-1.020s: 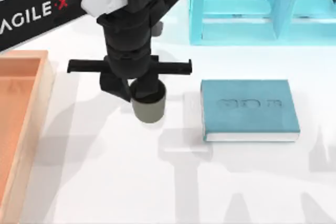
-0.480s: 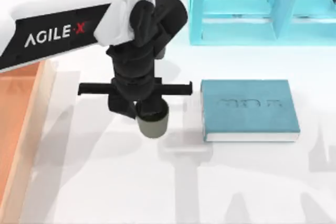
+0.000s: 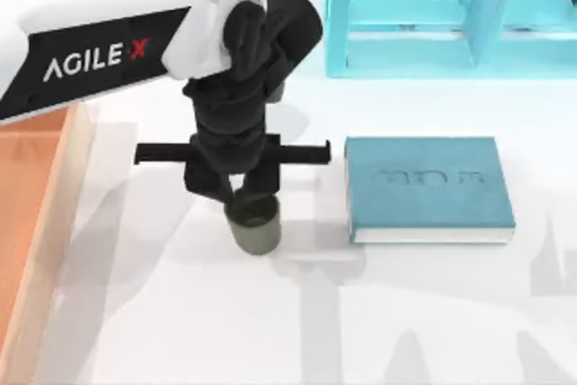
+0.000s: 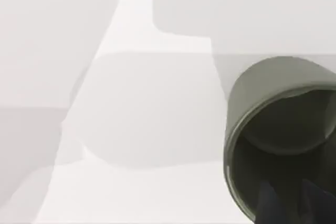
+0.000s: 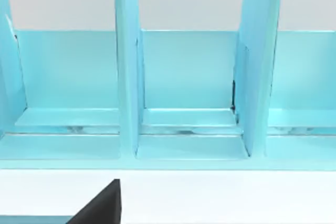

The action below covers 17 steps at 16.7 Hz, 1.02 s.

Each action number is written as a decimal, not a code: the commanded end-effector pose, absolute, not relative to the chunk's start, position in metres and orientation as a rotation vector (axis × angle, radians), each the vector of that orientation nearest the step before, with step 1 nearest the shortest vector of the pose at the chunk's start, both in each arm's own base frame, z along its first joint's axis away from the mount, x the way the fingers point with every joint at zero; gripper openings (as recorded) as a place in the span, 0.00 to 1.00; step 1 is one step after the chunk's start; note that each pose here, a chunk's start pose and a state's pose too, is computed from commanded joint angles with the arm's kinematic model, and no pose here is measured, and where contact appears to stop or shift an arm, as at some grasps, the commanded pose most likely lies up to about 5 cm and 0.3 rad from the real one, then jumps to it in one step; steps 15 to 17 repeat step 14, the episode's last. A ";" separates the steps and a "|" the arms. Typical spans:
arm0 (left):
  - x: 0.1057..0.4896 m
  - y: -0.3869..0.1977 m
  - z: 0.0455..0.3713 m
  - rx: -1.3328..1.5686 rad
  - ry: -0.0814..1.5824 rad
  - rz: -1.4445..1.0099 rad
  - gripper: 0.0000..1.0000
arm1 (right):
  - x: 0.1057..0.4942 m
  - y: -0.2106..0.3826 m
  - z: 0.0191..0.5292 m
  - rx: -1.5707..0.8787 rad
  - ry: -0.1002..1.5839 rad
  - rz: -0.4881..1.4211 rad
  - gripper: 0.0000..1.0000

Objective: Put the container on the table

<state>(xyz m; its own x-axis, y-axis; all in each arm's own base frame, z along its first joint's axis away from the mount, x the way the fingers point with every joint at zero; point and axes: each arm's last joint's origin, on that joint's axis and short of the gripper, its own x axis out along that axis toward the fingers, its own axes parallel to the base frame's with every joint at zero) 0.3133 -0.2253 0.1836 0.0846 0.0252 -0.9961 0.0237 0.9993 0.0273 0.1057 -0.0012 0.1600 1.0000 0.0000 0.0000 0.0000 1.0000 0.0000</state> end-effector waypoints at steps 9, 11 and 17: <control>0.313 -0.225 0.184 0.040 1.486 0.001 1.00 | 0.106 -0.001 0.160 0.000 0.000 0.000 1.00; 0.313 -0.225 0.184 0.040 1.486 0.001 1.00 | 0.106 -0.001 0.160 0.000 0.000 0.000 1.00; 0.313 -0.225 0.184 0.040 1.486 0.001 1.00 | 0.106 -0.001 0.160 0.000 0.000 0.000 1.00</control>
